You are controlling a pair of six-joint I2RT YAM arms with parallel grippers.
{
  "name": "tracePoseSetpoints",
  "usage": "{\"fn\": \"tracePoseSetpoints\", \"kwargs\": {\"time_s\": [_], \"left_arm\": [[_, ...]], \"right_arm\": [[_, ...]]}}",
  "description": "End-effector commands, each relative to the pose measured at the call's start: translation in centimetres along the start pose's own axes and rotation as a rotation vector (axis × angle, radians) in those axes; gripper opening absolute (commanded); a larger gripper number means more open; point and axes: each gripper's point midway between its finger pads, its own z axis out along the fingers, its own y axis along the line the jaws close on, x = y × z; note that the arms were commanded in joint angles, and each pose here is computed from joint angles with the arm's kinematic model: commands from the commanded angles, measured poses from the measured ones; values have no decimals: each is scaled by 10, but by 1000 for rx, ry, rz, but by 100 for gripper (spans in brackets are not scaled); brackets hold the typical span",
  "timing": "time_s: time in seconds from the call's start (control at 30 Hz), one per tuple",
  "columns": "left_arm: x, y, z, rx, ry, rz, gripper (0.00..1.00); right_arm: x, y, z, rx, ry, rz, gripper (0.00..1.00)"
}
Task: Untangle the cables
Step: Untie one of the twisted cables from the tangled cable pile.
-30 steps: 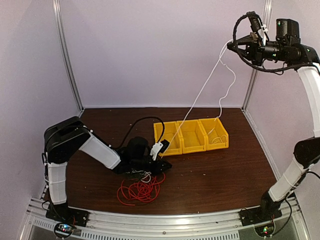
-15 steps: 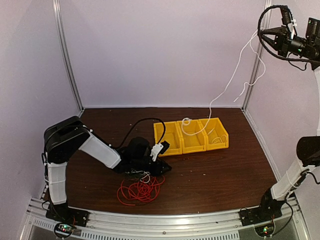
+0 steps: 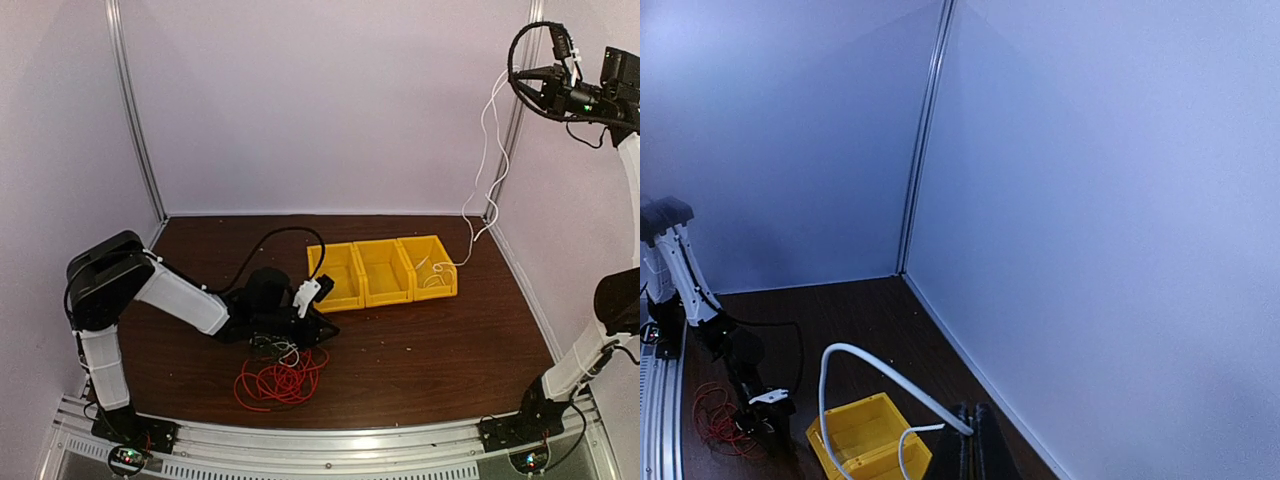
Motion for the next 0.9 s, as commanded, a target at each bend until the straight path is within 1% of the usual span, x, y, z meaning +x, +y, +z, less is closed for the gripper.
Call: {"fn": "tracePoseSetpoints", "kwargs": {"time_s": [0.0, 0.1, 0.23, 0.33, 0.43, 0.57, 0.7, 0.87], "left_arm": [[-43, -17, -19, 46, -117, 86, 39], [-60, -24, -27, 59, -150, 101, 42], [-85, -31, -38, 62, -182, 95, 46], [-105, -34, -51, 43, -229, 99, 47], [-115, -32, -60, 2, -251, 110, 47], [-118, -27, -67, -40, -256, 119, 47], [-112, -21, -68, -74, -245, 109, 47], [-106, -15, -64, -97, -223, 91, 46]], "right_arm": [[1, -16, 0, 75, -18, 10, 0], [10, -27, 3, 97, -25, 41, 0], [29, -39, 9, 98, -48, 141, 0], [44, -45, 14, 101, -45, 191, 0], [56, -54, 17, 135, -31, 204, 0], [58, -58, 15, 189, -22, 145, 0], [57, -59, 13, 206, -16, 133, 0], [88, -61, 16, 224, 24, 173, 0]]}}
